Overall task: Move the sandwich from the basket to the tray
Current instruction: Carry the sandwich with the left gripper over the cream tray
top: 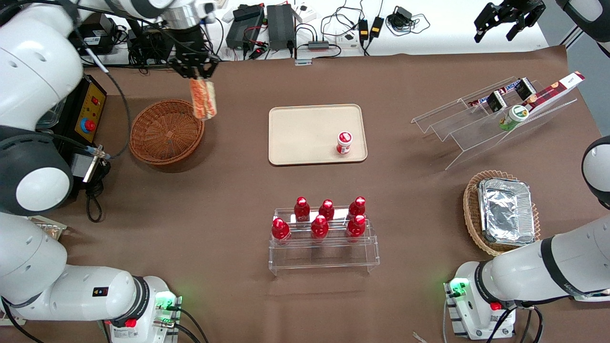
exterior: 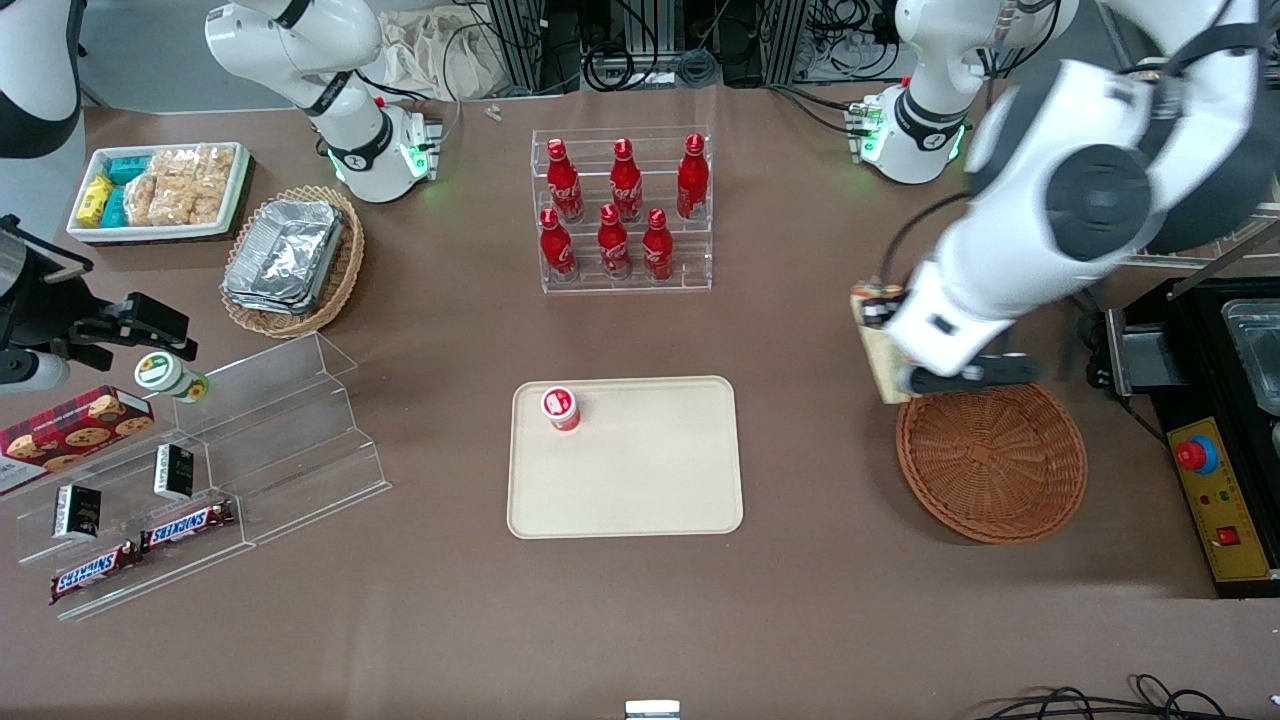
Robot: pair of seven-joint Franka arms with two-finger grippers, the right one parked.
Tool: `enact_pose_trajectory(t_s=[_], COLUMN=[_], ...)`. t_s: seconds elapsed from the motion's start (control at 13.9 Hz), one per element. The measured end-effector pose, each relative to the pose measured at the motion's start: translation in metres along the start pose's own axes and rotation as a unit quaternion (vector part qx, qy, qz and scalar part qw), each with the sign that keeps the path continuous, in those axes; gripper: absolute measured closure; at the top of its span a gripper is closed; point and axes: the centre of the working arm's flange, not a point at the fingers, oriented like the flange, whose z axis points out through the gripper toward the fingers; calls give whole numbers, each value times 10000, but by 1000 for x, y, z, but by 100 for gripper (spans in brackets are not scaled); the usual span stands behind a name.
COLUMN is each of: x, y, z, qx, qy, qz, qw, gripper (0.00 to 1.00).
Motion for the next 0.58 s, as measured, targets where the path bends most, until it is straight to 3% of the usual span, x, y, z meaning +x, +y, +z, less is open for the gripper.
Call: enact_pose_trajectory(t_s=[0.29, 0.58], x=[7, 34], y=[73, 125], z=[46, 129], qx=[-217, -135], qy=[323, 740], qz=[532, 546], qw=[9978, 9957], gripper=[85, 85])
